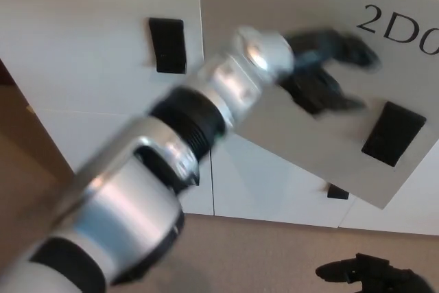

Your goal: The robot walks towards an open cabinet and lifts its left hand to push the door towards the right to close it.

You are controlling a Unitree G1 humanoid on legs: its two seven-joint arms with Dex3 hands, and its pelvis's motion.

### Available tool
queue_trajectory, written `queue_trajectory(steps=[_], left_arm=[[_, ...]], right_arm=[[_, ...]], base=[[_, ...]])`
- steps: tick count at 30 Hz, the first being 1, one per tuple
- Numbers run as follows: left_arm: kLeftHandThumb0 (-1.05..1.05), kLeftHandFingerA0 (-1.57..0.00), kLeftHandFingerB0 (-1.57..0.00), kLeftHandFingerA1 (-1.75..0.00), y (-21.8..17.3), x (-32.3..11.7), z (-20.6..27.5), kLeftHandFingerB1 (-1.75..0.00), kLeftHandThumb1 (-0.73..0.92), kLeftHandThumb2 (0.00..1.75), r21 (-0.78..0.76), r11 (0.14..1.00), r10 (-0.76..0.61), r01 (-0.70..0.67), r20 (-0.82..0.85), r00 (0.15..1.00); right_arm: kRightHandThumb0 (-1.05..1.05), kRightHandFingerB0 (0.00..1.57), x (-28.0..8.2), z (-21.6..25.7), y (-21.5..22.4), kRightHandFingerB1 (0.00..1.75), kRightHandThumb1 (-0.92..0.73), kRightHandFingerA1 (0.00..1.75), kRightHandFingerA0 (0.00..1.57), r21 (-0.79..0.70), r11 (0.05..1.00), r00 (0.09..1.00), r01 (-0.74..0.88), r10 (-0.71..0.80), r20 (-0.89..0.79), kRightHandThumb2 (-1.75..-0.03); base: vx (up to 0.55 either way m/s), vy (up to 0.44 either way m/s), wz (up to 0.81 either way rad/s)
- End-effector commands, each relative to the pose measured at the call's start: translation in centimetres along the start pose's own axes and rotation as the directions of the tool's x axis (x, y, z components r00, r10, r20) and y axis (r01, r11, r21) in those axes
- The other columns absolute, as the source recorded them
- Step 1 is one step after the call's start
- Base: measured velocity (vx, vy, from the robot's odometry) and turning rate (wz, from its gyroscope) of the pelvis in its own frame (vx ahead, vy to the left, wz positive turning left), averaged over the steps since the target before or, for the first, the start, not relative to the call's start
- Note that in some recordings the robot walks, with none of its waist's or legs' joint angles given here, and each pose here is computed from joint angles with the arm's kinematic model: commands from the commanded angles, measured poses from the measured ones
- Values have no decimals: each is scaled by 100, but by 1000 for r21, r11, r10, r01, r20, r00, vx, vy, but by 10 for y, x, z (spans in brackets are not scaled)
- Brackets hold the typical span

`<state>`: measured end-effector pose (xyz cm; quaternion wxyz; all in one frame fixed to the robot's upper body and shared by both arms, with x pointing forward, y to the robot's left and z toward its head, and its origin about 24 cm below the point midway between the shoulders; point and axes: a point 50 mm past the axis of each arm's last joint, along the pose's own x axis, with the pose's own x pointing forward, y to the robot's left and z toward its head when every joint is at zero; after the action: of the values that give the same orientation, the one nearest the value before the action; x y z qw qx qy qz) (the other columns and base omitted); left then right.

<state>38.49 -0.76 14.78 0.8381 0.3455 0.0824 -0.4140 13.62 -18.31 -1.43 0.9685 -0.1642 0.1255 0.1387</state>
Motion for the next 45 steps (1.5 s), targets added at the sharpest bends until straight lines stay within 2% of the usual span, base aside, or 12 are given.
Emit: queue_trajectory(steps=[1,2,4,9,10,23,37,39,40,42,43,45], left_arm=[[-60,-6,-6,-22,128,-81,-27,-17,63,67,-76,819,553,-568,-155,819],[-63,-1,0,-37,134,-88,-34,-27,49,88,-54,809,570,-586,-172,803],[-59,-15,-6,-33,140,-96,-42,-18,66,64,-19,797,590,-604,-193,784],[-60,-17,-4,-32,138,-100,-61,-25,65,59,-39,793,588,-608,-211,781],[-66,-1,0,-38,136,-98,-62,-26,49,86,-36,801,579,-598,-209,788],[-71,0,0,-21,116,-76,-53,-20,54,91,-34,858,500,-512,-164,850],[-60,-1,-1,-38,48,-56,-47,-34,45,82,140,979,127,-150,164,978],[-62,-11,-11,-30,29,-65,-49,-25,66,63,170,980,65,-101,208,976],[-35,-1,0,-49,17,-74,-56,-48,46,101,156,984,48,-87,237,970],[-35,-1,0,-49,4,-84,-62,-48,46,101,134,988,35,-73,266,963],[-62,-19,-16,-30,-9,-102,-75,-27,69,62,122,989,46,-84,286,957],[-62,-23,-20,-30,-20,-119,-88,-28,69,62,107,989,66,-102,296,953]], right_arm=[[-34,71,-5,9,0,57,-70,59,85,-15,1000,998,-10,11,60,-67],[-34,72,-5,10,1,58,-69,60,85,-17,1000,998,-9,10,65,-72],[-33,72,-4,11,1,58,-69,60,85,-14,1000,997,-7,8,71,-71],[-34,73,-5,12,2,57,-69,60,84,-4,1000,997,-11,11,80,-69],[-34,72,-5,13,3,58,-69,59,84,-5,1000,997,-12,13,79,-69],[-32,72,-10,12,2,58,-69,60,85,2,1000,996,6,-6,90,-69],[-34,73,-9,6,-1,57,-69,59,87,-7,1000,999,-6,7,51,-68],[-34,74,-7,5,-2,57,-68,60,87,-14,1000,999,-2,3,51,-68],[-35,74,-5,3,-6,57,-69,60,85,-15,1000,999,6,-6,41,-66],[-35,74,-4,1,-13,57,-69,60,85,-15,1000,1000,16,-16,27,-66],[-35,73,-4,-1,-18,56,-69,58,86,-24,1000,1000,18,-18,1,-65],[-34,71,-4,-1,-23,55,-72,56,85,-28,999,1000,18,-18,-21,-64]], base=[[0,0,0],[0,0,0],[0,0,0],[0,0,1],[0,0,0],[0,0,0],[0,0,0],[0,0,0],[0,0,0],[0,0,0],[0,0,0],[0,0,0]])
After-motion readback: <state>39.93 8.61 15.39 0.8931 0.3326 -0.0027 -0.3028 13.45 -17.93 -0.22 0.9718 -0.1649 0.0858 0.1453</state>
